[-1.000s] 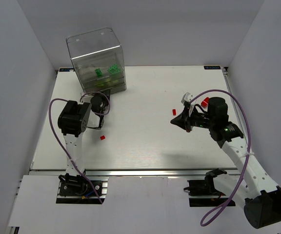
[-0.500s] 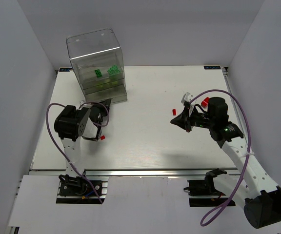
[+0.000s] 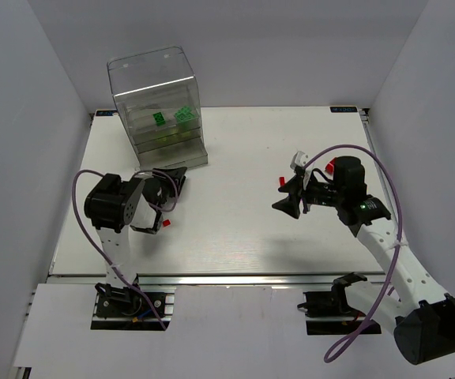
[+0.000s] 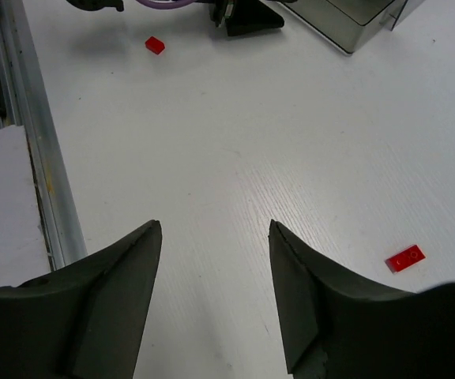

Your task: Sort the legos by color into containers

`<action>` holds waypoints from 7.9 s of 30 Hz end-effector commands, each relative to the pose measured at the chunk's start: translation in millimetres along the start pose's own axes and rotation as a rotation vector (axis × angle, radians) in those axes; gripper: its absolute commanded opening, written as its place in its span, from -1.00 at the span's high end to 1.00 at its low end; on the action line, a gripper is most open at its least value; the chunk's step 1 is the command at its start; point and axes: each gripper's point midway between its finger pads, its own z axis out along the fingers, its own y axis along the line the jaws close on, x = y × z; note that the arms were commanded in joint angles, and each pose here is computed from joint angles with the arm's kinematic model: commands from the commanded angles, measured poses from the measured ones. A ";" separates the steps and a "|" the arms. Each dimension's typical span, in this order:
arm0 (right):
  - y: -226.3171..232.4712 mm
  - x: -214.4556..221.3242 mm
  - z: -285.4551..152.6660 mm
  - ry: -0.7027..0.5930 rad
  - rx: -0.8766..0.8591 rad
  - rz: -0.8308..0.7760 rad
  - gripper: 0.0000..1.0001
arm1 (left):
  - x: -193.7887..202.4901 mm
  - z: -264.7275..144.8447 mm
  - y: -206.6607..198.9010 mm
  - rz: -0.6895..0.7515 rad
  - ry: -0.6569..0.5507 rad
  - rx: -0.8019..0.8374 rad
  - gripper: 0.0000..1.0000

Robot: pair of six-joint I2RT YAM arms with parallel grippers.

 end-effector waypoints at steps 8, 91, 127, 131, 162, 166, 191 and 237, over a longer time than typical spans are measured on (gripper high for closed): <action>-3.2 13.0 5.2 0.021 -0.019 -0.038 -0.27 | 21.0 -46.6 -42.9 0.130 0.177 0.046 -0.15; -53.6 23.1 0.4 0.062 0.260 0.015 0.53 | -65.7 -10.4 -109.6 0.911 -0.035 -0.618 1.00; -148.8 145.0 4.4 0.627 0.496 0.081 -0.58 | 15.6 -136.6 -157.4 1.175 0.362 0.074 -0.39; -159.5 168.0 7.5 0.712 0.478 0.102 -0.56 | -2.4 -147.9 -169.3 1.204 0.257 0.077 -0.55; -127.9 65.9 80.6 0.480 0.019 0.004 1.00 | -11.4 -167.5 -195.4 1.207 0.161 0.153 -0.56; -105.7 26.0 155.2 0.429 -0.081 -0.059 1.00 | -27.2 -178.0 -205.2 1.209 0.048 0.159 -0.57; -170.1 -54.1 364.5 0.084 0.269 -0.436 -0.10 | -52.4 -184.9 -196.1 1.241 -0.105 0.107 -0.65; -128.4 -3.9 -122.9 -0.097 0.642 0.494 -0.28 | 320.9 51.4 -76.5 1.185 0.401 -0.318 -0.63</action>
